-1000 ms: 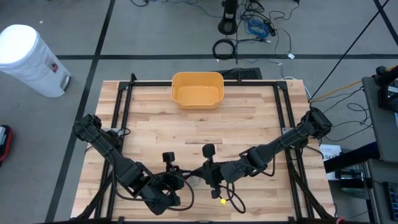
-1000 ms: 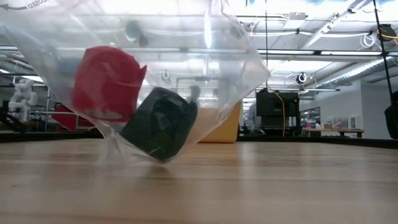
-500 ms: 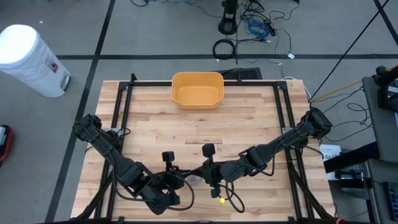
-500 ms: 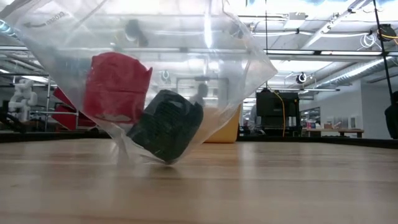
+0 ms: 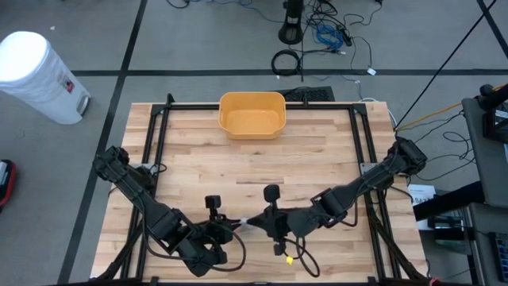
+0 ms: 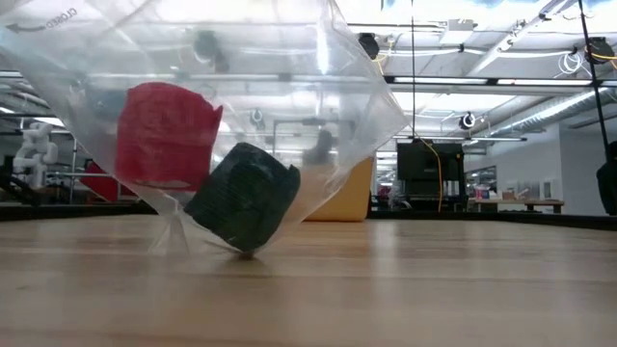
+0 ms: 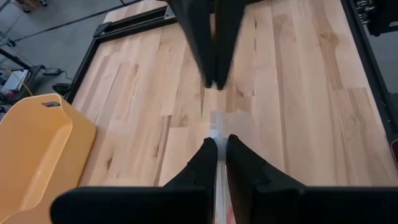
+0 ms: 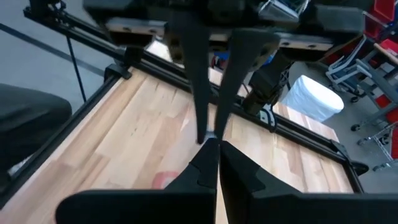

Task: Roll bandage
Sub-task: Close the transparent zip bag

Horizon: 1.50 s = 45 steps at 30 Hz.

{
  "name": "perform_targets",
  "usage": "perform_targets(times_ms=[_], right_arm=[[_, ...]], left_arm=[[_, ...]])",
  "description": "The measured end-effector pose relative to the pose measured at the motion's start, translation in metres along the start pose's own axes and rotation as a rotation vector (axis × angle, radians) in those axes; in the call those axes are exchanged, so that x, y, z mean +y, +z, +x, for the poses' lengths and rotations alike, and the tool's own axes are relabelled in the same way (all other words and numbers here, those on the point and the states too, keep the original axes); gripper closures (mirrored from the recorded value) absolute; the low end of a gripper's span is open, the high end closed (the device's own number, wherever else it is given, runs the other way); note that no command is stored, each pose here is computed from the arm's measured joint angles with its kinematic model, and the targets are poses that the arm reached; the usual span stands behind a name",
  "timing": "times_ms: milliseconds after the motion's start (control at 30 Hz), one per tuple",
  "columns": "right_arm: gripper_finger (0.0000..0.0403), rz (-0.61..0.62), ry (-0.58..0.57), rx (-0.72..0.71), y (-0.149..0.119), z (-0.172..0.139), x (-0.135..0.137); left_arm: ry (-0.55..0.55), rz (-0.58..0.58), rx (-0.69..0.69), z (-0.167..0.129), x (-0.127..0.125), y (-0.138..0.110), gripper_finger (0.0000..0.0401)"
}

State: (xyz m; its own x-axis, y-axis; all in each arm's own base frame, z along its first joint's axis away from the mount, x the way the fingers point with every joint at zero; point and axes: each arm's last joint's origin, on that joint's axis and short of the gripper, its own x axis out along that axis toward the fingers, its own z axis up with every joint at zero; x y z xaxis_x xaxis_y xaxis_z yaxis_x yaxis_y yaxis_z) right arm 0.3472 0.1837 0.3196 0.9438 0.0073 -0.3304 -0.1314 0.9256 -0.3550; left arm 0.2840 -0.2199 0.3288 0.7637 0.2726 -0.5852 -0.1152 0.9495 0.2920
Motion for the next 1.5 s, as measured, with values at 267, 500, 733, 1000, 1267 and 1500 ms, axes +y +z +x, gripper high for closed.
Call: perform_targets(times_ms=[267,500,733,1000,1267,1500], right_arm=[[0.0402,0.010,-0.005,0.006,0.001,-0.004,0.002],[0.0360,0.055,-0.002,0.025,-0.001,-0.004,0.003],[0.0268,0.080,0.012,0.012,-0.005,0.007,0.003],[0.0269,0.087,0.014,0.001,-0.008,0.017,-0.005],[0.0365,0.083,0.099,-0.015,-0.008,0.019,-0.005],[0.0399,0.075,0.096,-0.014,-0.008,0.020,-0.007]], left_arm=[[-0.004,0.002,-0.002,-0.001,-0.001,-0.001,0.0379],[-0.003,0.001,-0.003,-0.001,-0.001,0.000,0.0379],[-0.003,0.001,-0.006,-0.001,-0.001,0.000,0.0379],[0.002,0.003,-0.008,-0.001,-0.001,0.000,0.0379],[0.001,0.006,-0.008,-0.001,-0.001,0.000,0.0379],[0.000,0.004,-0.010,-0.001,-0.001,0.000,0.0379]])
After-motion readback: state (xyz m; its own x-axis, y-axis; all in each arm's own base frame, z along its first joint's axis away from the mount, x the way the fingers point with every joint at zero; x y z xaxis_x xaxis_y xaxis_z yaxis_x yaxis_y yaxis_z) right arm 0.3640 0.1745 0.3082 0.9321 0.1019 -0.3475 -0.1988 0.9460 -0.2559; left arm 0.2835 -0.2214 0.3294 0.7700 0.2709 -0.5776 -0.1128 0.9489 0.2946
